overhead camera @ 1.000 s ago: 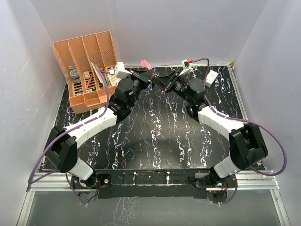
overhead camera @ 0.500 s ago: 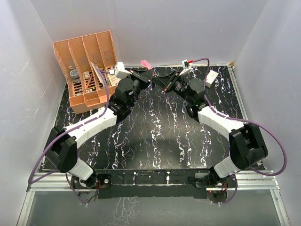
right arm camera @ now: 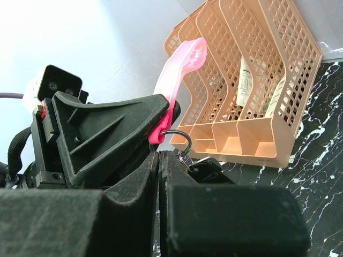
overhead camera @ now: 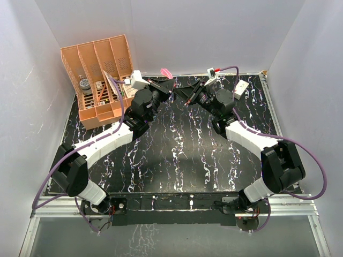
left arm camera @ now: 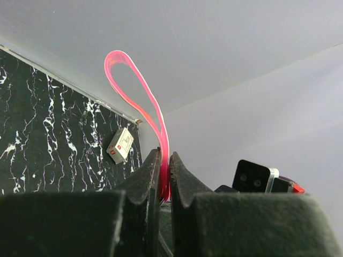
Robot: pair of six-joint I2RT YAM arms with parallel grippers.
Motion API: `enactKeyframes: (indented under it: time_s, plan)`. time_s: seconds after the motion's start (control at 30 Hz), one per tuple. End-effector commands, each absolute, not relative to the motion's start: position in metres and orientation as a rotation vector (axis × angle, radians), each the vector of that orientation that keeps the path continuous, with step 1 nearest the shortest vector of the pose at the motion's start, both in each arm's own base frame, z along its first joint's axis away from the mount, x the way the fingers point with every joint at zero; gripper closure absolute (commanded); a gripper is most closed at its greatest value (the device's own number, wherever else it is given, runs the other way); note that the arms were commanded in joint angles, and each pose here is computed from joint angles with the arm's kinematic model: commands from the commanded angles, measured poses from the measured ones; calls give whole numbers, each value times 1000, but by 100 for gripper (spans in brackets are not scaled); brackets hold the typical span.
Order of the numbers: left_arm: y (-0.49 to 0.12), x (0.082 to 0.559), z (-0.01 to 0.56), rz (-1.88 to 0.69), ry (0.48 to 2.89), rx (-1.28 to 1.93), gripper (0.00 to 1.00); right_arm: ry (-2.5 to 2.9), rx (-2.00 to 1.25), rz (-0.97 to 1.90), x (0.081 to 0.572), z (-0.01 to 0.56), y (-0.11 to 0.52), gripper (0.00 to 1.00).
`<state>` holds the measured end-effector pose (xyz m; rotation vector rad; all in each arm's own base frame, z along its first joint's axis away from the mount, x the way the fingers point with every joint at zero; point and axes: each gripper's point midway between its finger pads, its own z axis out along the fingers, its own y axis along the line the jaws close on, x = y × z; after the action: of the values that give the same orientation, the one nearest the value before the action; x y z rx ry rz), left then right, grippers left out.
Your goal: Put the keys on the keyring
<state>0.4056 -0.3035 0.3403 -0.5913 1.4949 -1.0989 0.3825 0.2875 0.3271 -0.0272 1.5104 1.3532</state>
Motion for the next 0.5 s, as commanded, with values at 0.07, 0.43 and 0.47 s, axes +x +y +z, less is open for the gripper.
enactKeyframes:
  time_s: [0.07,0.43,0.47]
  plan:
    - [-298,394,386,-1174,1391,-585,100,1449,-33,1347,384,346,284,100]
    - [-298,394,390,-1179,1384,-580,100,1450,-32,1348,385,346,284,100]
    - [-298,395,390,-1178,1383,-580,100,1451,-31,1347,385,346,284,100]
